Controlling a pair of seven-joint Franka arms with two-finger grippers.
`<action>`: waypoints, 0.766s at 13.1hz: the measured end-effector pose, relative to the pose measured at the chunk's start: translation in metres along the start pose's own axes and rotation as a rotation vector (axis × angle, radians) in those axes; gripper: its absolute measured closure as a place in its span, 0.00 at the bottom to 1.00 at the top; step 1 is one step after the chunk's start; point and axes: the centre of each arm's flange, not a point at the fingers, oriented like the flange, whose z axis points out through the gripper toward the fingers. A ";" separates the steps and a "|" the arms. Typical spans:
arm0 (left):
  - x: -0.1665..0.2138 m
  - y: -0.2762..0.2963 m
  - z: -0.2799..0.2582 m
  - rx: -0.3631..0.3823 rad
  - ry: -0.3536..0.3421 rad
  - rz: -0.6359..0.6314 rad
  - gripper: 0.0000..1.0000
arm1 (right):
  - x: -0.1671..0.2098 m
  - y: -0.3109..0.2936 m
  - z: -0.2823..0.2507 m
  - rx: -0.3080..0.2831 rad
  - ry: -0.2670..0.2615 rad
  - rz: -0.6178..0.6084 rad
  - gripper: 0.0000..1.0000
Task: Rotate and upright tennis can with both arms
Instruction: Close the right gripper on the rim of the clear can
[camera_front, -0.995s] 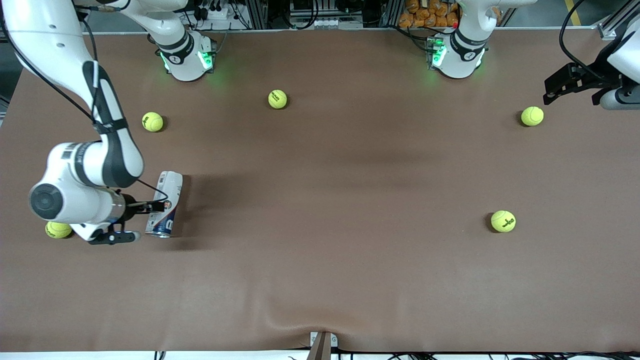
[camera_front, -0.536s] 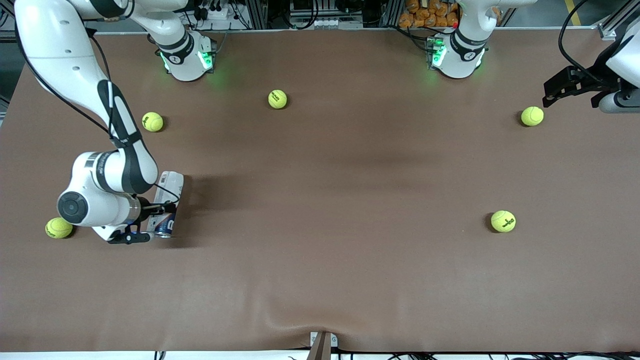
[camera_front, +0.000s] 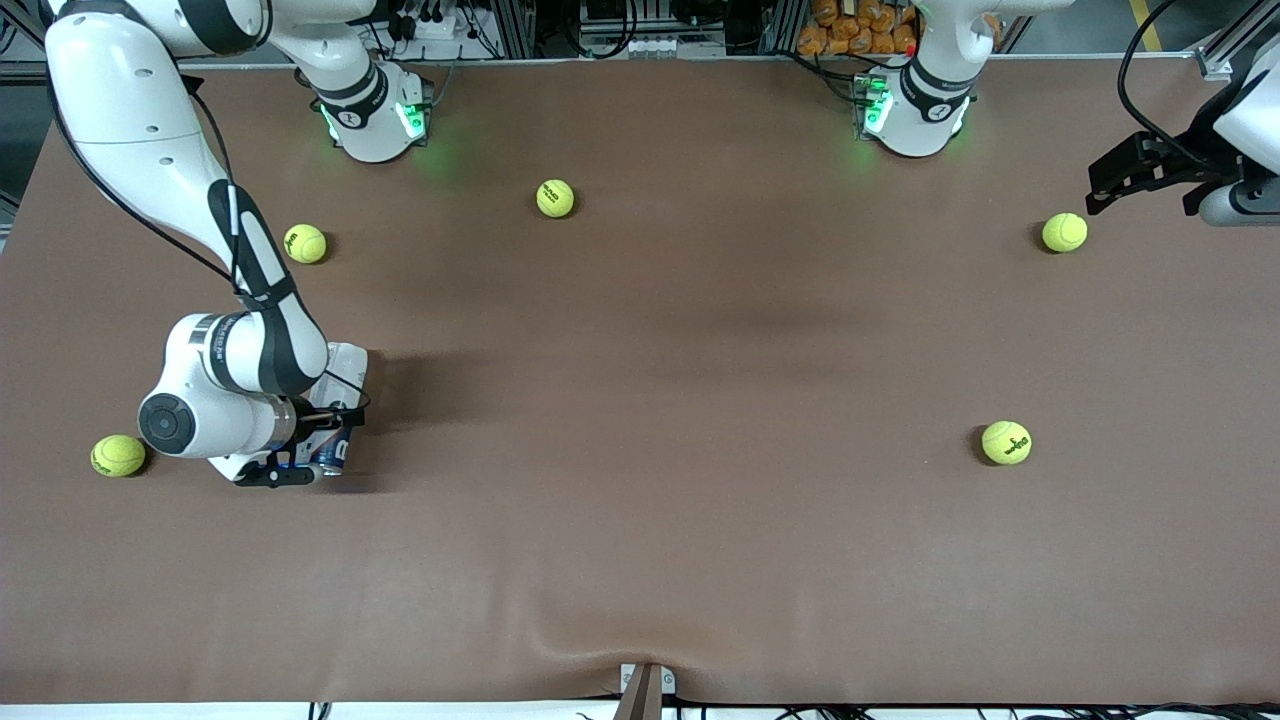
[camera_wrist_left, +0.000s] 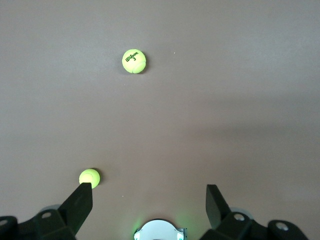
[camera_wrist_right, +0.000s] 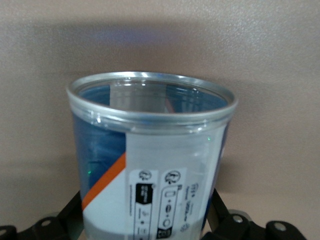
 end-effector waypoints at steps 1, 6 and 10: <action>0.000 0.000 -0.002 0.000 0.004 0.000 0.00 | 0.000 -0.001 0.000 0.000 0.000 -0.001 0.06; -0.008 0.001 -0.012 -0.001 0.019 0.002 0.00 | 0.001 -0.005 -0.008 0.001 0.005 -0.021 0.31; -0.009 0.001 -0.013 -0.001 0.021 0.002 0.00 | 0.001 -0.010 -0.060 -0.003 0.084 -0.115 0.32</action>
